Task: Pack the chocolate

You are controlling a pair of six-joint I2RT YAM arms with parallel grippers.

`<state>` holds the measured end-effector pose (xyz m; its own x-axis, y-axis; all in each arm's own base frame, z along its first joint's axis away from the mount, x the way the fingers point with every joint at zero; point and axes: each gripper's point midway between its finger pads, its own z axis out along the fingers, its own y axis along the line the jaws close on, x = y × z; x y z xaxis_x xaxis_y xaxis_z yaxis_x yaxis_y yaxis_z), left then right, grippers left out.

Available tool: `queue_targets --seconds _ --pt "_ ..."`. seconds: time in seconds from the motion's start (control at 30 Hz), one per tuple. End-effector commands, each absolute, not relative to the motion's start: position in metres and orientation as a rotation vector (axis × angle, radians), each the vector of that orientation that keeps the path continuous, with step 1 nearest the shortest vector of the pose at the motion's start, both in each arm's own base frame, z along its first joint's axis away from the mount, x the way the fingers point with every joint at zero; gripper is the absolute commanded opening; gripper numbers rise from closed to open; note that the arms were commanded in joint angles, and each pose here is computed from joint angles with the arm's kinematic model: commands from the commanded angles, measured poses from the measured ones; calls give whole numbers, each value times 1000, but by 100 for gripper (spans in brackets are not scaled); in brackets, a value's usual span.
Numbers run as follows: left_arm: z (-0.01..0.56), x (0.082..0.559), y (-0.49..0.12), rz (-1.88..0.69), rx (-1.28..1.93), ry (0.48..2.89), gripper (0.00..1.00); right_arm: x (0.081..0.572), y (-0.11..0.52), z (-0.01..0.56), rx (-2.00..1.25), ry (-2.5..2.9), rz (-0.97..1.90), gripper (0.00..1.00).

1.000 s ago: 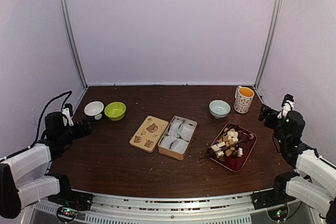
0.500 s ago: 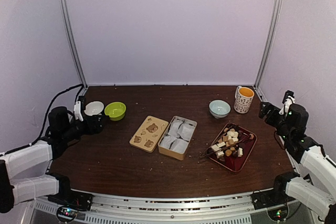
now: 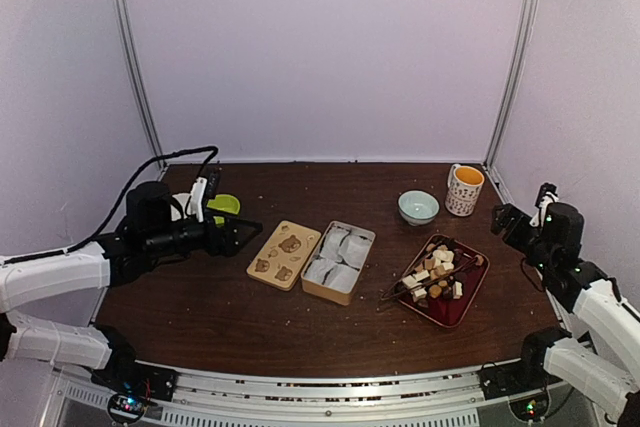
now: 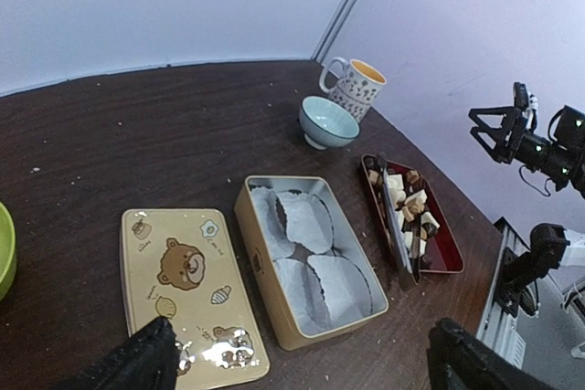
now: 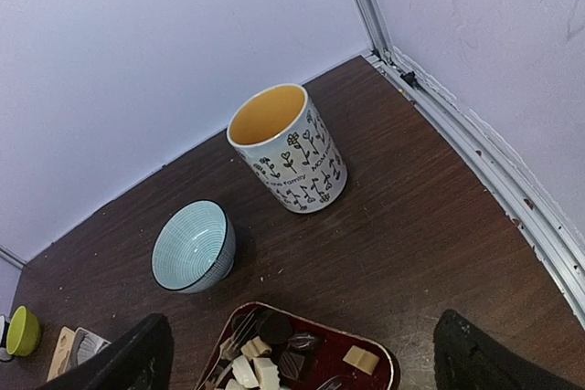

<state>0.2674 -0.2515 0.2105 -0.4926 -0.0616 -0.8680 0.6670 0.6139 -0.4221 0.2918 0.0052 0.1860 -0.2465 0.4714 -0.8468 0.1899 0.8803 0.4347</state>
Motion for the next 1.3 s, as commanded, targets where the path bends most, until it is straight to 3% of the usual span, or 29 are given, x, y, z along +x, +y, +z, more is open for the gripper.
queue_targets --seconds 0.0,0.27,0.5,0.7,0.93,1.27 --pt "215 269 -265 -903 509 1890 98 281 1 175 607 1941 269 100" --pt "196 261 -284 -831 537 1958 98 260 -10 152 798 2127 183 100" --pt "176 283 -262 -569 466 2160 98 236 -41 156 843 2318 -185 100" --pt "152 277 -285 -671 521 2236 95 241 -8 131 797 2466 -52 100" --pt "112 301 -255 -314 421 2417 96 246 13 136 738 2448 19 100" --pt "73 306 -273 -240 579 2565 98 250 21 139 676 2418 69 100"
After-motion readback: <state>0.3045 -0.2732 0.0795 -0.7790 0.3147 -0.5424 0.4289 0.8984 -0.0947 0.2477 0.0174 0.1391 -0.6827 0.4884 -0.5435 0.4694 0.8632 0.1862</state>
